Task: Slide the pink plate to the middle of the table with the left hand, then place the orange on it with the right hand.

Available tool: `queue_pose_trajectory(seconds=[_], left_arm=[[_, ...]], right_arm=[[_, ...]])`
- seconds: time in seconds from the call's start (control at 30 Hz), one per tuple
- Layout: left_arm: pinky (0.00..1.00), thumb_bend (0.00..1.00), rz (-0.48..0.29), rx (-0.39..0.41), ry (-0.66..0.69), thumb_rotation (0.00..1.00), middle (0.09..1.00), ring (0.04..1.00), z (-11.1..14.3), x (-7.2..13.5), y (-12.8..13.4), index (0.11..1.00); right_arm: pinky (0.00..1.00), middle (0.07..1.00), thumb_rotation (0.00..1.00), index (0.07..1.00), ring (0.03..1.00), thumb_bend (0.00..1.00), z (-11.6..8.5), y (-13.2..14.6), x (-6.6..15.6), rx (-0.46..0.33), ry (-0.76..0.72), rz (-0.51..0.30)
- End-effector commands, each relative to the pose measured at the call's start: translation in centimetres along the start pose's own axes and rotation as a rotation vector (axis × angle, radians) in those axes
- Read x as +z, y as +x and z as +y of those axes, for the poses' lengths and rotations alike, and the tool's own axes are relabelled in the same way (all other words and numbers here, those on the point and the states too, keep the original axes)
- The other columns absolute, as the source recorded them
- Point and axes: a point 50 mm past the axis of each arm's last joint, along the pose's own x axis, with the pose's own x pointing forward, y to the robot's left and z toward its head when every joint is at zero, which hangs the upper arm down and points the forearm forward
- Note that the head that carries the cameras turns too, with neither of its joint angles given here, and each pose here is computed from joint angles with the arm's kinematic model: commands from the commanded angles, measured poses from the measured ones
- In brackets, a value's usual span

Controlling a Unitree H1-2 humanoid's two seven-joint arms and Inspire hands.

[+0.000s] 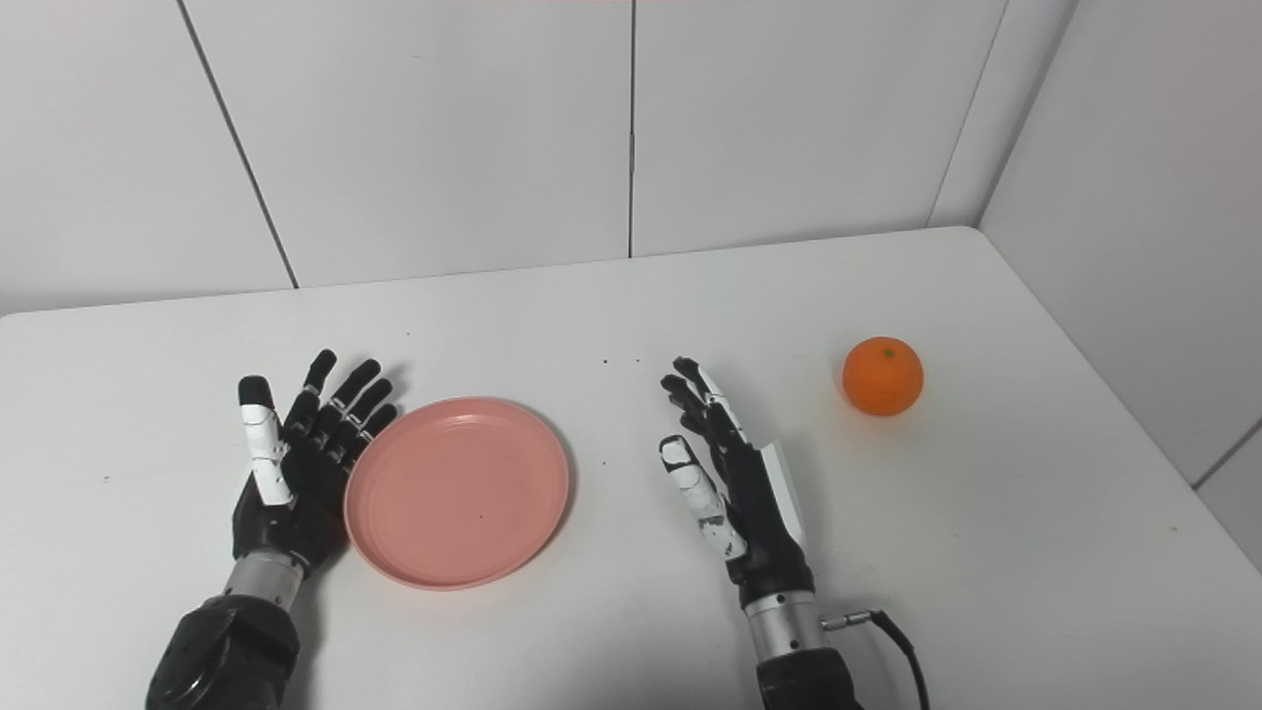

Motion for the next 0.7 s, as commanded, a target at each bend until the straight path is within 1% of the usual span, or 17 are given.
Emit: queue_pose_trajectory(seconds=[0.0,0.07,0.17,0.23,0.27,0.4,0.5,0.6,0.67], left_arm=[[0.92,0.96,0.098,0.059,-0.013,0.93,0.869,0.897,1.1,-2.8,-1.2,1.0],[0.94,0.97,0.101,0.063,-0.018,0.93,0.872,0.904,1.2,-3.1,-1.2,0.997],[0.94,0.97,0.105,0.075,-0.023,0.93,0.874,0.908,1.1,-3.4,-1.3,0.989],[0.94,0.97,0.105,0.079,-0.028,0.93,0.873,0.903,1.1,-3.5,-1.3,0.98],[0.93,0.96,0.104,0.078,-0.03,0.92,0.878,0.901,1.0,-3.5,-1.3,0.979],[0.93,0.96,0.1,0.072,-0.023,0.92,0.882,0.901,1.0,-3.5,-1.2,0.979],[0.93,0.97,0.1,0.073,-0.025,0.92,0.879,0.902,1.1,-3.4,-1.1,0.981],[0.94,0.98,0.1,0.077,-0.026,0.91,0.877,0.902,1.2,-3.2,-1.1,0.98],[0.93,0.98,0.098,0.08,-0.021,0.91,0.875,0.896,1.3,-3.2,-1.2,0.98]], right_arm=[[0.87,0.857,1.0,0.9,0.852,0.78,-1.0,1.1,2.0,-0.022,-0.06,-0.119],[0.87,0.857,1.0,0.893,0.851,0.8,-1.4,1.4,2.3,-0.024,-0.09,-0.128],[0.85,0.856,1.0,0.888,0.853,0.82,-2.1,1.8,2.9,-0.033,-0.117,-0.137],[0.81,0.846,1.0,0.879,0.837,0.81,-2.7,2.2,3.4,-0.043,-0.151,-0.148],[0.81,0.835,1.0,0.871,0.818,0.81,-3.0,2.4,3.7,-0.05,-0.172,-0.155],[0.81,0.829,1.0,0.855,0.807,0.83,-3.9,3.2,4.6,-0.059,-0.228,-0.157],[0.83,0.83,1.0,0.842,0.811,0.84,-4.7,3.8,5.1,-0.061,-0.267,-0.166],[0.84,0.822,1.0,0.825,0.822,0.84,-5.5,4.6,5.6,-0.065,-0.35,-0.186],[0.82,0.824,1.0,0.817,0.828,0.83,-6.1,5.2,5.9,-0.064,-0.39,-0.198]])
